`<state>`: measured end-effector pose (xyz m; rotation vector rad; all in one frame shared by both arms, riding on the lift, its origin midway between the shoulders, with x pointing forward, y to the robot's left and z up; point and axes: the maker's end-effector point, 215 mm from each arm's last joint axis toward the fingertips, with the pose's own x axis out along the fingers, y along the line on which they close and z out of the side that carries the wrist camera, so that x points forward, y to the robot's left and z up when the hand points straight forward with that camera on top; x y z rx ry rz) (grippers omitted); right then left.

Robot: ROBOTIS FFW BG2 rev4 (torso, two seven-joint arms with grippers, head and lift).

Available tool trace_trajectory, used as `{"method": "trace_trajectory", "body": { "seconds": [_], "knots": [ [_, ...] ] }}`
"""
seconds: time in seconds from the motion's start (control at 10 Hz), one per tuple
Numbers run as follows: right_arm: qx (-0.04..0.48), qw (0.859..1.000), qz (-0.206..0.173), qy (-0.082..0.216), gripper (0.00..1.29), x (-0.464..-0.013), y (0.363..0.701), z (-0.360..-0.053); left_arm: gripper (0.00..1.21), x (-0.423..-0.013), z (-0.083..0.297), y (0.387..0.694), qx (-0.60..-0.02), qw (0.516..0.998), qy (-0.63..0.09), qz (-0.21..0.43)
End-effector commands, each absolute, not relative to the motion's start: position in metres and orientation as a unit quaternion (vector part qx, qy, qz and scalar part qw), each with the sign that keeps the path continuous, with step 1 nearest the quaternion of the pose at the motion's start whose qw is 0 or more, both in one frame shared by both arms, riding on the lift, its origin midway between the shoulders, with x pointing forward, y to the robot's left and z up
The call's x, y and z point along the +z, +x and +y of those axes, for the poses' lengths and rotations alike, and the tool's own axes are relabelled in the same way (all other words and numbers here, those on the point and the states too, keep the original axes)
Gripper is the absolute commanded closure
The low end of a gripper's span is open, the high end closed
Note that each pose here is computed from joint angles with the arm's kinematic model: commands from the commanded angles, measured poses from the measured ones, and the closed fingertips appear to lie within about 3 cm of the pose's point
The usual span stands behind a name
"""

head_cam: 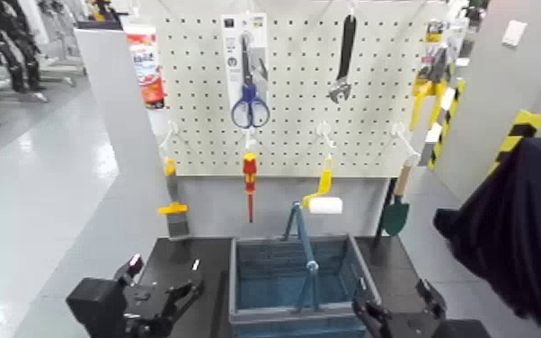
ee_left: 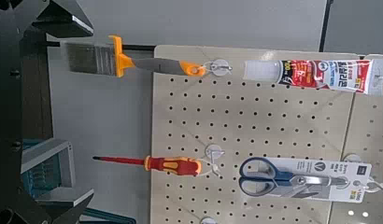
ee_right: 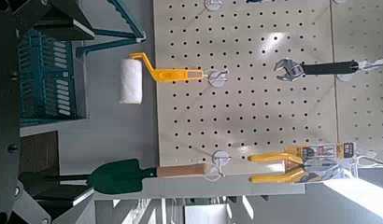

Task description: Grasp the handle of the crate.

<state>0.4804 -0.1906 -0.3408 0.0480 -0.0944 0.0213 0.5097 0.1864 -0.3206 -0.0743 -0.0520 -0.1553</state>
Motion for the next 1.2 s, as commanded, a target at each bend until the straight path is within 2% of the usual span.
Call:
{"method": "trace_trajectory", "body": {
  "seconds": [0.1,0.4,0.7,1.2],
  "knots": [
    [0.012,0.999,-0.046,0.024,0.14,-0.342,0.480,-0.189,0.10,-0.320,0.185,0.511,-0.081,0.996,-0.038,-0.026],
    [0.012,0.999,-0.045,0.025,0.14,-0.343,0.480,-0.189,0.10,-0.322,0.184,0.513,-0.086,0.995,-0.047,-0.020],
    [0.013,0.999,-0.044,0.025,0.14,-0.344,0.480,-0.188,0.10,-0.327,0.173,0.527,-0.131,0.988,-0.084,0.012],
    [0.012,0.999,-0.044,0.027,0.14,-0.345,0.480,-0.187,0.10,-0.331,0.130,0.554,-0.217,0.941,-0.244,0.089]
  ]
}}
